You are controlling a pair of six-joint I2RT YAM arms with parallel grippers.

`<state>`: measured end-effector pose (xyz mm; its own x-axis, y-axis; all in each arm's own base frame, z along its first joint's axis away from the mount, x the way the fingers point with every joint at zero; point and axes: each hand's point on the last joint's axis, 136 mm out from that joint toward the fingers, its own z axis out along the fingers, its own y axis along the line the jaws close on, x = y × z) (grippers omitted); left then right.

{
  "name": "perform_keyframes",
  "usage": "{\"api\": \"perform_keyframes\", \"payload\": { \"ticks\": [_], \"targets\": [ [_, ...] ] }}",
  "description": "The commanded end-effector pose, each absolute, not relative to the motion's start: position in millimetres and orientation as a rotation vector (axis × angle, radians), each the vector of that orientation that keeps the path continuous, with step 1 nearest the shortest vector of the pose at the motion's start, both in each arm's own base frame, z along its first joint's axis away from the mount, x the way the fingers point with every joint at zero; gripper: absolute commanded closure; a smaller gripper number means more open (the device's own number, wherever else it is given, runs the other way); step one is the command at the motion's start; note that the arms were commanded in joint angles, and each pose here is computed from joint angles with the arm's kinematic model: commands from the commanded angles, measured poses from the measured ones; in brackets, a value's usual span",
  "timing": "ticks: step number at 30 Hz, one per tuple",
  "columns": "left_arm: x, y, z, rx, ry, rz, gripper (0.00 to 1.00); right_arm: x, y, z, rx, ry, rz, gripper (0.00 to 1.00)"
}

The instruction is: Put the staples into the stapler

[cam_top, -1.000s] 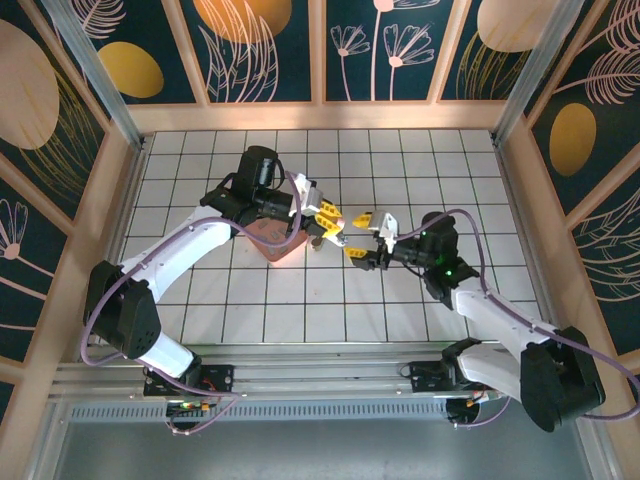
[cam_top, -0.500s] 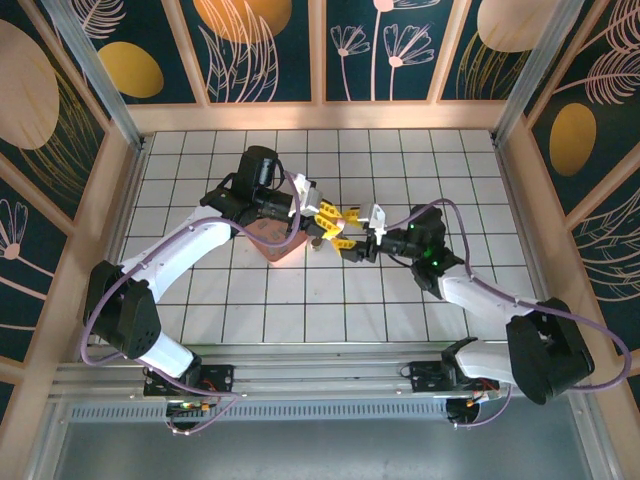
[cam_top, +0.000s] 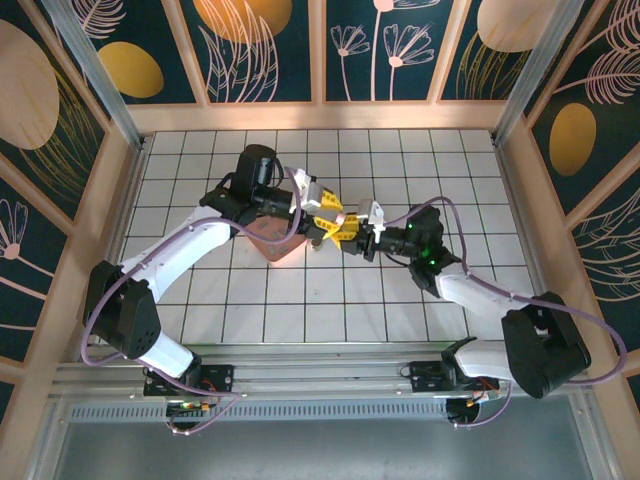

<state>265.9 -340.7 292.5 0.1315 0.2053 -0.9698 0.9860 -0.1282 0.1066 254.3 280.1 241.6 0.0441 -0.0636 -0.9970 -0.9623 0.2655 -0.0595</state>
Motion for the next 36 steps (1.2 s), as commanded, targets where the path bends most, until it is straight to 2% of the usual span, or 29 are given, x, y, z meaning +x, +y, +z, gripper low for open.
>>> {"api": "perform_keyframes", "payload": {
  "ticks": [1,4,12,19,26,36],
  "targets": [
    [290,-337,307,1.334,1.349,-1.013,0.36,266,264,236,-0.897,1.481,0.907,0.84],
    [308,-330,306,1.191,1.47,-0.965,0.25,282,250,217,-0.719,1.676,0.861,0.84],
    [355,-286,284,0.669,1.698,-0.791,0.15,324,205,157,-0.234,2.132,0.622,0.87],
    [375,-255,229,0.326,1.96,-0.725,0.15,349,174,110,0.048,2.366,0.366,0.87],
    [368,-261,186,0.28,2.124,-0.787,0.16,363,138,70,0.257,2.528,0.184,0.86],
    [372,-270,155,0.261,2.261,-0.8,0.17,362,103,39,0.249,2.636,-0.022,0.83]
  ]
}}
